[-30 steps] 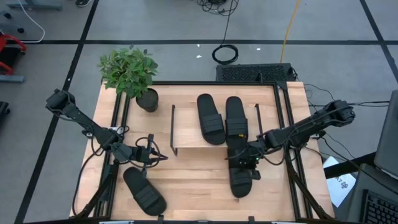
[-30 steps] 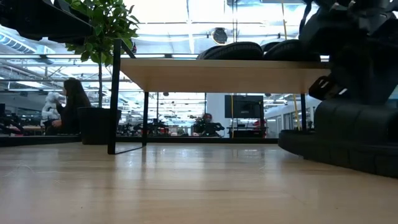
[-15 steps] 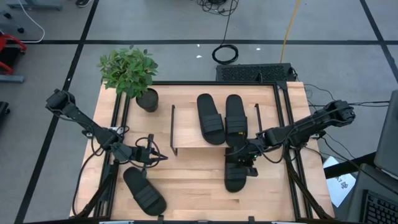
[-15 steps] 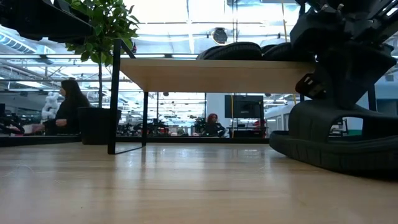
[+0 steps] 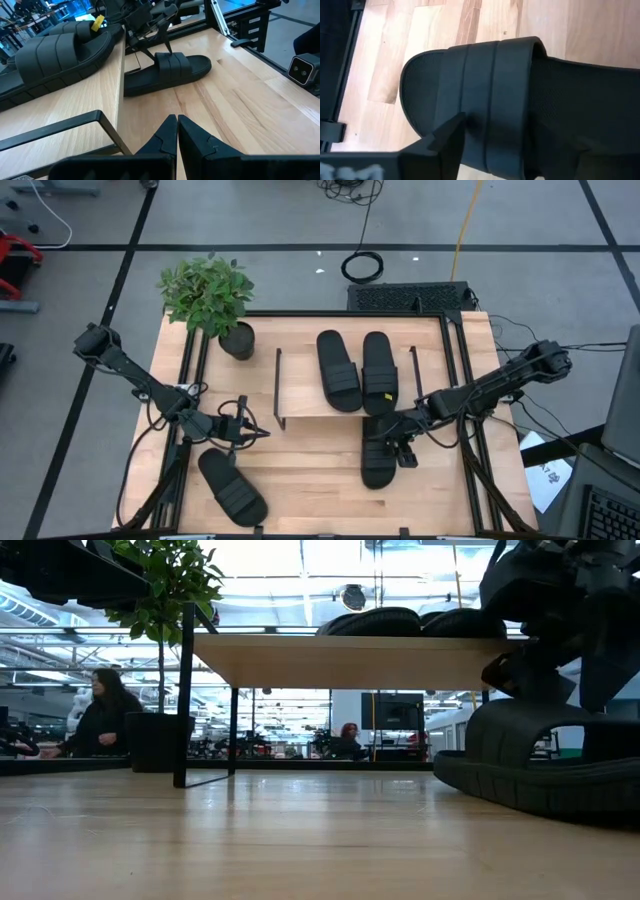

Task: Pick and place slides into the shelf
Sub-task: Put the black slide under the shelf

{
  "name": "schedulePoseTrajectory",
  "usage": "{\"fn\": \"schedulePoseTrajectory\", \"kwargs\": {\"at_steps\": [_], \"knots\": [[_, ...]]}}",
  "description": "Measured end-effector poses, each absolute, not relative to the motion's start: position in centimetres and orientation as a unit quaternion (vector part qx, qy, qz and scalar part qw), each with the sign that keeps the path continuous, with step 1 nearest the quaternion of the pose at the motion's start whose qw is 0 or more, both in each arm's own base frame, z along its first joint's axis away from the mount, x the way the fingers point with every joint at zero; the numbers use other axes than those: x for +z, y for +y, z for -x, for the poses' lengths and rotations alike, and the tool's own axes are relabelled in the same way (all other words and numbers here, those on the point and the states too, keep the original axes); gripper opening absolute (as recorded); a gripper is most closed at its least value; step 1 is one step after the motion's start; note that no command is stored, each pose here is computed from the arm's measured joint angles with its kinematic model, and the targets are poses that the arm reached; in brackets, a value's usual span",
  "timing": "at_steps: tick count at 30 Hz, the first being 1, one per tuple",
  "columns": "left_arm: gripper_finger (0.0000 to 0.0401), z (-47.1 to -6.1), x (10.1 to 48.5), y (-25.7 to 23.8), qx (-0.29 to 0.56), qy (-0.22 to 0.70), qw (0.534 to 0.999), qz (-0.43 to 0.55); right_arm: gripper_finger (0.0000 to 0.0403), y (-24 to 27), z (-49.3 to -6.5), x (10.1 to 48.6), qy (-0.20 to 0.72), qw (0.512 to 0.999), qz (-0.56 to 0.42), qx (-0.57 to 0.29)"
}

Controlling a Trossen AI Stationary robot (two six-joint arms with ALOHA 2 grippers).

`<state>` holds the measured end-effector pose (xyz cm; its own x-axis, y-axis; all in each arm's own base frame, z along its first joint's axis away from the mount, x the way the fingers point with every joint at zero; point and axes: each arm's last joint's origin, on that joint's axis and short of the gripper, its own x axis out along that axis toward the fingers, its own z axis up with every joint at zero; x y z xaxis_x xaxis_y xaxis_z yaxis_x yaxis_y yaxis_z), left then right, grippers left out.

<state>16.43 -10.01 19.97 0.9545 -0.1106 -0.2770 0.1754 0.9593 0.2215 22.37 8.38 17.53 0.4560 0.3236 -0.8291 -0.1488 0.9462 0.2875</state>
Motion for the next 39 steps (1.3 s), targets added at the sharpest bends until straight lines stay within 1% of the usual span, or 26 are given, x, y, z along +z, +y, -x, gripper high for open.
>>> {"fn": "schedulePoseTrajectory", "kwargs": {"at_steps": [5, 10, 14, 22, 27, 30, 33, 39], "knots": [[0.0017, -16.4, 20.0, -10.0, -0.073, 0.132, 0.981, -0.122, 0.022, 9.3, -22.2, 18.2, 0.469, 0.869, -0.064, 0.142], [0.0017, -16.4, 20.0, -10.0, -0.073, 0.132, 0.981, -0.126, 0.0221, 10.4, -22.0, 19.3, 0.425, 0.887, -0.055, 0.168], [0.0017, -16.4, 20.0, -10.0, -0.073, 0.131, 0.98, -0.126, 0.0222, 10.9, -21.7, 20.0, 0.4, 0.901, -0.032, 0.163], [0.0017, -16.4, 20.0, -10.0, -0.073, 0.131, 0.981, -0.123, 0.0222, 11.1, -21.5, 20.0, 0.403, 0.902, -0.024, 0.153], [0.0017, -16.4, 20.0, -10.0, -0.073, 0.13, 0.981, -0.122, 0.0222, 11.3, -21.4, 20.0, 0.406, 0.901, -0.049, 0.147], [0.0017, -16.4, 20.0, -10.0, -0.073, 0.131, 0.981, -0.121, 0.0222, 12.1, -21.1, 20.2, 0.395, 0.903, -0.051, 0.159], [0.0017, -16.4, 20.0, -10.0, -0.072, 0.131, 0.982, -0.117, 0.0222, 13.2, -20.5, 20.9, 0.363, 0.917, -0.033, 0.164], [0.0017, -16.4, 20.0, -10.0, -0.077, 0.132, 0.981, -0.12, 0.0222, 16.5, -18.4, 23.0, 0.288, 0.944, 0.057, 0.153]]}}
